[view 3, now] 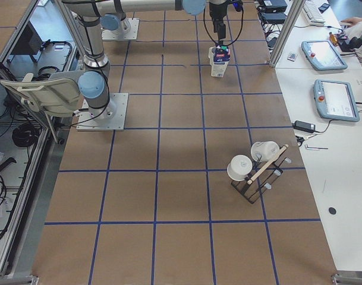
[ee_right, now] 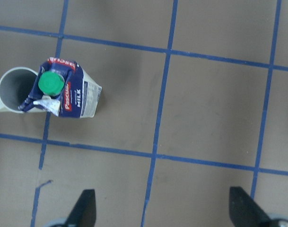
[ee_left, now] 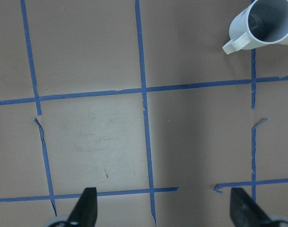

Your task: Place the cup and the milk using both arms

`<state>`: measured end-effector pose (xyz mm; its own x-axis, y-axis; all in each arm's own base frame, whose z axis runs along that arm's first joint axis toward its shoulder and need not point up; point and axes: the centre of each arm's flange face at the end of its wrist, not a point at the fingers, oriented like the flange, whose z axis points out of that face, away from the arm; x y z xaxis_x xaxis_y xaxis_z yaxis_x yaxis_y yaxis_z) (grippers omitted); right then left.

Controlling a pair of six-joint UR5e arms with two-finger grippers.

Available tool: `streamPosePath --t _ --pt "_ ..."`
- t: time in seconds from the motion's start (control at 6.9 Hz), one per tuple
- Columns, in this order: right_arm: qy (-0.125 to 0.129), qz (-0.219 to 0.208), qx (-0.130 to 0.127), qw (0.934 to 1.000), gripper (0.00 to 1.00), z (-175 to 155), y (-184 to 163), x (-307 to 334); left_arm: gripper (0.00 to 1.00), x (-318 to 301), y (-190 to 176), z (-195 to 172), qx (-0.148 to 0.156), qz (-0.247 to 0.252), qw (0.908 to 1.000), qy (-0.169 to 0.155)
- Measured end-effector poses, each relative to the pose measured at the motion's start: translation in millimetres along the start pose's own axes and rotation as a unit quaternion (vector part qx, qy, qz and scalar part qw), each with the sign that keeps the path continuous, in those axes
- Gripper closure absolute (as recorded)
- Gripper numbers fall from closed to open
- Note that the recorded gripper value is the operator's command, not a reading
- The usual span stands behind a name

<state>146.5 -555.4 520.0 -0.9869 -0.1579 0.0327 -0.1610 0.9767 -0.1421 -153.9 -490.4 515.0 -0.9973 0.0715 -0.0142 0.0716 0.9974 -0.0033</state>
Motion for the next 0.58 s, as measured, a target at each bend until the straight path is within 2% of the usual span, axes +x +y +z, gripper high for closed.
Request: streamPosePath --t 0.29,0.58 --pt "-0.003 -0.011 -0.011 0.9999 0.0 -10 48 0 0.0 0 0 0 0.0 0.0 1.0 -0.001" --pt "-0.014 -0.011 -0.011 0.9998 0.0 -11 66 -6 0.0 -1 0 -1 0.001 -0.001 1.0 -0.001"
